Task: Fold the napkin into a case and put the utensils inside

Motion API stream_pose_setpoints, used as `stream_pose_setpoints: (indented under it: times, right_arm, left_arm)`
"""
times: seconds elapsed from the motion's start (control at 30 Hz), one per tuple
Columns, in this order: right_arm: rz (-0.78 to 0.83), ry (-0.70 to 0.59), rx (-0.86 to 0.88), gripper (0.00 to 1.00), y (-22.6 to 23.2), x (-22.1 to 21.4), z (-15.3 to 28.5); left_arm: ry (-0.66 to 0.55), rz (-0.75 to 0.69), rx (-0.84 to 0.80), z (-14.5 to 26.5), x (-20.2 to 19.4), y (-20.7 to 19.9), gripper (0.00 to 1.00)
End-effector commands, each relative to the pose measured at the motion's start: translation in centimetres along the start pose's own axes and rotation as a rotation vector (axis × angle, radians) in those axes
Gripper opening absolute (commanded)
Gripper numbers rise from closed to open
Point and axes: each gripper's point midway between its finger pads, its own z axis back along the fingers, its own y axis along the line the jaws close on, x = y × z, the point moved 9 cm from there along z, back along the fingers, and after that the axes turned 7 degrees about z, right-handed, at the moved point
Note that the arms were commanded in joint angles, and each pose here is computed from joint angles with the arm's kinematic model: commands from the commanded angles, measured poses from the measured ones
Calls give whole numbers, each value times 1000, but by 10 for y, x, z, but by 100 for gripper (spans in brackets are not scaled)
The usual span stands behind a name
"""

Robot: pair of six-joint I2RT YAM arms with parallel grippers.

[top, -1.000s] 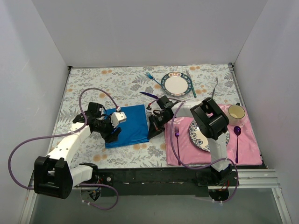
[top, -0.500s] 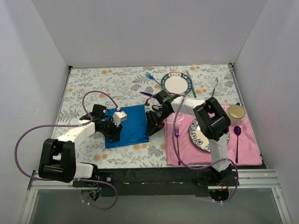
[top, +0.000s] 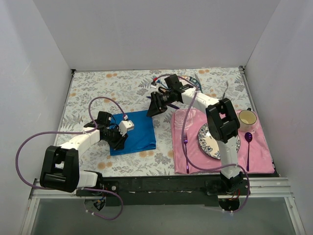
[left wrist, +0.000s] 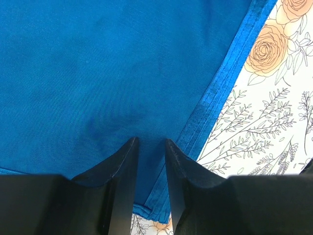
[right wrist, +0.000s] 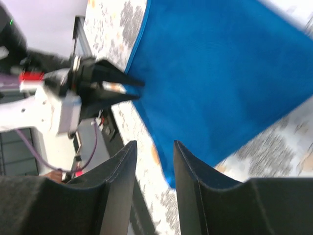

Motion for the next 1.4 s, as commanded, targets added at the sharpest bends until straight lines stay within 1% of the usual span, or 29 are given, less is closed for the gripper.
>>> stream_pose_setpoints:
  times: [0.0,0.13,0.23,0.37,0.4,0.47,0.5,0.57,0.6,0.63,0.7,0.73,0.8,0.83,0.87,0.93,1.0,1.07,1.17,1.27,1.3,1.37]
  right_arm:
    - [23,-84,19,44,-19,24,-22]
    - [-19,-121,-8,45,-40,23,-37]
    - [-54,-91,-40,45,-61,11,-49]
    - [-81,-41,-90,44,-81,-8,-63]
    - [-89,-34,-100,43,-85,-11,-65]
    - [-68,-25,-156,42,-98,-14,-68]
    - [-43,-35,-169,41,-100,-7,-68]
    - [-16,-16,-196,41,-111,-6,-72]
    - [4,-20,-195,40,-112,0,-73]
    - [47,-41,-188,40,-108,15,-73]
    - [66,-22,-177,40,-109,20,-76]
    - [90,-34,-165,39,-103,30,-75]
    - [80,-32,-119,38,-86,33,-68]
    - [48,-12,-82,38,-81,25,-65]
    - [65,-34,-58,38,-60,31,-53]
    - [37,-42,-30,37,-41,26,-40]
    - [34,-68,-18,35,-18,14,-17]
    - [13,-85,-62,33,-7,-1,6]
    - [-27,-69,-113,33,-8,-25,26]
    - [-63,-17,-140,32,-13,-46,35]
    - [-107,13,-147,32,-18,-63,33]
    - [-129,9,-135,32,-19,-75,33]
  left_arm:
    - [32,-37,21,-2,-9,0,27]
    - [31,-31,18,-2,-11,-2,29]
    - [34,-27,22,-2,-12,-2,31]
    - [12,6,5,-1,-10,-6,36]
    - [-11,12,-1,0,-8,-8,41]
    - [-43,16,-12,2,-3,-10,43]
    - [-80,40,-24,5,3,-13,46]
    - [-137,37,-35,10,13,-15,48]
    - [-186,28,-37,16,21,-18,50]
    - [-232,13,-58,20,29,-20,51]
    - [-299,-2,-55,26,41,-22,52]
    - [-313,-24,-51,27,47,-24,52]
    - [-343,-61,-40,28,59,-25,52]
    - [-342,-63,-37,25,64,-27,51]
    - [-373,-78,-21,25,72,-26,52]
    - [-377,-85,-22,18,80,-30,50]
    - [-409,-109,25,14,91,-28,49]
    - [-418,-135,36,4,99,-32,49]
    - [-428,-158,18,-7,108,-38,48]
    - [-423,-204,-9,-17,112,-48,48]
    - [-413,-210,-19,-22,112,-50,48]
    - [-413,-238,-40,-27,116,-57,48]
